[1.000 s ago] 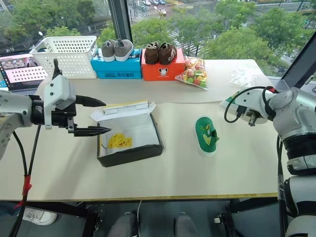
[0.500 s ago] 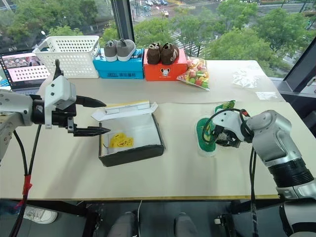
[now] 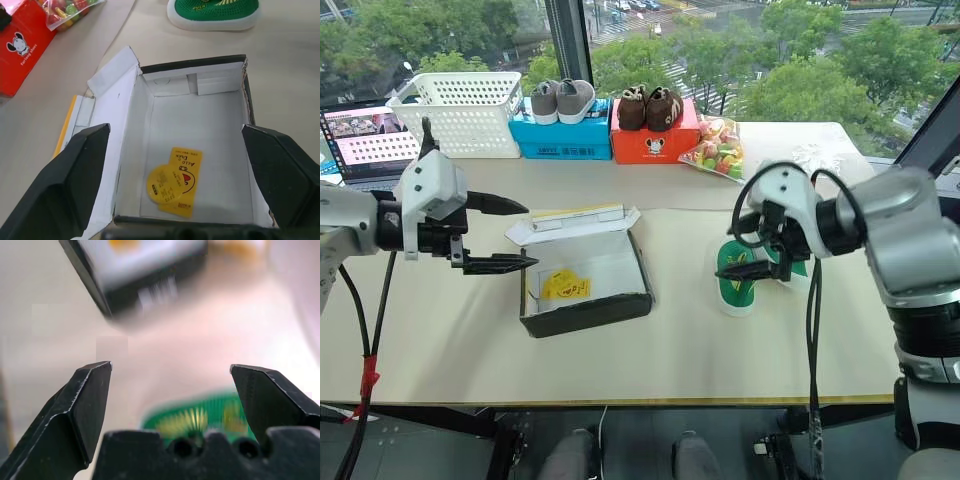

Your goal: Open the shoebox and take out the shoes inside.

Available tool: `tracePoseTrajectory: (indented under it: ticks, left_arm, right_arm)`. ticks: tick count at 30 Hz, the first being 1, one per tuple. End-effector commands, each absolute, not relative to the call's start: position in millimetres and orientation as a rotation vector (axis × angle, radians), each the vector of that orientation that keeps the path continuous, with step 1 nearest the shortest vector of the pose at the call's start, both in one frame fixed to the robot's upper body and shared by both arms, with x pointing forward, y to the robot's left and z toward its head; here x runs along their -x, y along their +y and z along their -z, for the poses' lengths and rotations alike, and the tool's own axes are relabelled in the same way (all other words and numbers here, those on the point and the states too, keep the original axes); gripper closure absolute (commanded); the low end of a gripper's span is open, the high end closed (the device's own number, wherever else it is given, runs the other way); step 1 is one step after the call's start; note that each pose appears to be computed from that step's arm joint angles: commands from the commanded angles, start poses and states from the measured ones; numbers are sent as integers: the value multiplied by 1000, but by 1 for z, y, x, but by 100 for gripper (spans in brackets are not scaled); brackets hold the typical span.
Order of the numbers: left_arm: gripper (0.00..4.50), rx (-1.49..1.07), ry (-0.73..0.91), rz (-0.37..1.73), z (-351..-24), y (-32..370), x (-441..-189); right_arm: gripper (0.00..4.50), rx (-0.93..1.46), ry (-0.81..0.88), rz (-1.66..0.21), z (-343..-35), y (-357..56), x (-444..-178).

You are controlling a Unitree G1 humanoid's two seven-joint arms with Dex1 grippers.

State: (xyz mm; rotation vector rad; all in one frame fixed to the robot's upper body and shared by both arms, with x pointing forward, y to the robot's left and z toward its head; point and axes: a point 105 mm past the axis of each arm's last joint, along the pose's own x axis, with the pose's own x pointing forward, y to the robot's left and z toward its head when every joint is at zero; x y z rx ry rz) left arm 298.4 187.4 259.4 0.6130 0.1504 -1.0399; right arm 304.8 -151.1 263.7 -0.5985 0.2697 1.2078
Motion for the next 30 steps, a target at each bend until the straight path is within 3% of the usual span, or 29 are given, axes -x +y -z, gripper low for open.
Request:
tracePoseTrajectory:
  ticks: [1,5,7,9,13,15,18,21,24,30]
  left_arm:
    - [0,-515,66,1012,-275,195,-288]
    - [0,-403,-45,902,-280,213,-288]
    - [0,-284,-63,776,-276,233,-297]
    - [0,-259,-111,701,-273,243,-300]
    - [0,-162,-200,503,-265,271,-300]
    - [0,-148,-208,382,-253,289,-298]
    - [0,-105,-212,268,-233,299,-291]
    - [0,-169,-189,45,-200,305,-289]
    - [0,-236,-149,32,-170,289,-281]
    - [0,-162,-26,45,-113,270,-258]
  right_arm:
    - [1,536,187,-1228,-281,-148,-301]
    - [1,293,136,-1183,-275,-145,-315]
    - [1,174,48,-1026,-269,-146,-338]
    - [1,201,1,-914,-260,-150,-346]
    - [1,28,-256,-465,-286,-183,-364]
    - [1,62,-316,-256,-278,-203,-351]
    - [1,148,-338,-144,-258,-211,-328]
    - [1,296,-238,-91,-203,-224,-305]
    - [1,351,-160,-83,-162,-233,-282]
    - [1,302,-114,-65,-128,-237,-268]
